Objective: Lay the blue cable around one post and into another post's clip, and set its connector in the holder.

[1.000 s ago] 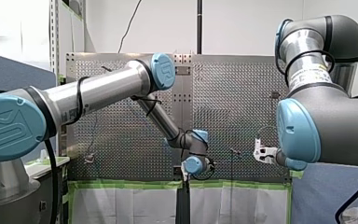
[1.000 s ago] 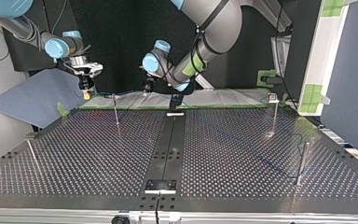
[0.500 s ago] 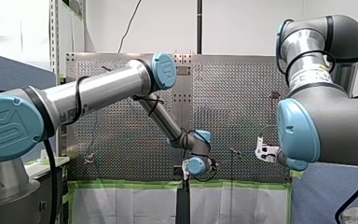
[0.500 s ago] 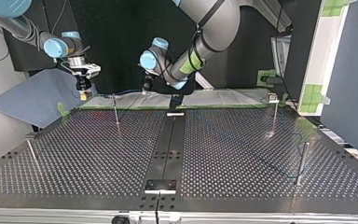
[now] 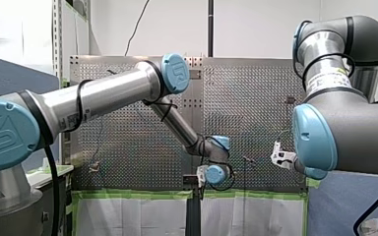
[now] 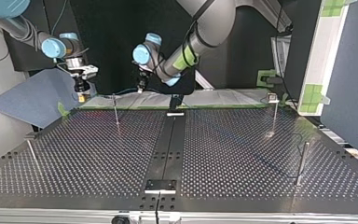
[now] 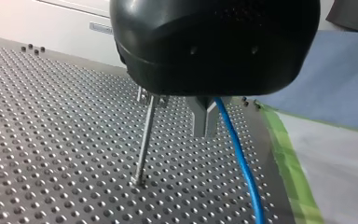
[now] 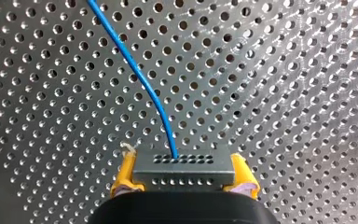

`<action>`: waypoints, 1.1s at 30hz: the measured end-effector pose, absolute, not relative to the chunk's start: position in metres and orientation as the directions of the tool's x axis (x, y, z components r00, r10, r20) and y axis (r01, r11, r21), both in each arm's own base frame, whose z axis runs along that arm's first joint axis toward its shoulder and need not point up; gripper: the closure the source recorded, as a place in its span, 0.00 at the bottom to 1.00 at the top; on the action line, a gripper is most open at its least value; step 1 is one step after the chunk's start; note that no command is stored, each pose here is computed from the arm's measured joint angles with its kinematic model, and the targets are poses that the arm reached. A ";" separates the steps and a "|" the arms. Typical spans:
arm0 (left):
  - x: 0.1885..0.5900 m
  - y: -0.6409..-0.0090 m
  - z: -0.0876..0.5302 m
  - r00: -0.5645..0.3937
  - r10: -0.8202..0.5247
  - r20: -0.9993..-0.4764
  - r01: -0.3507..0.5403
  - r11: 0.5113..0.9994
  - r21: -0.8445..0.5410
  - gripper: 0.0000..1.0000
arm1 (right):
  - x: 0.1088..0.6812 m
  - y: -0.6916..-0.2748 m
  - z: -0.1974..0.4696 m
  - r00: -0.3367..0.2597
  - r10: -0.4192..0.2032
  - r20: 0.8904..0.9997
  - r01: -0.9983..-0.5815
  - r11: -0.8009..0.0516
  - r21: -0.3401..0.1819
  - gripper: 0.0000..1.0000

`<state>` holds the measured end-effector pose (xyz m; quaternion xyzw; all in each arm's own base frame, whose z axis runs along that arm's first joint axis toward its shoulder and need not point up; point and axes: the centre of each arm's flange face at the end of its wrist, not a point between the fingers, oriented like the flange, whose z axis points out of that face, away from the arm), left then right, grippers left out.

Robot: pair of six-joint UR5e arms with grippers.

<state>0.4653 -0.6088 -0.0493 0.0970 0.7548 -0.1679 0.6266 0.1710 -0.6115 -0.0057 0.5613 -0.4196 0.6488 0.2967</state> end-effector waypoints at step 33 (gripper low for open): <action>0.457 -0.620 -0.045 -0.187 -0.071 -0.980 0.368 0.920 -0.137 1.00 | 0.143 -0.623 -0.034 -0.258 -0.164 0.952 -0.837 -0.454 -0.305 1.00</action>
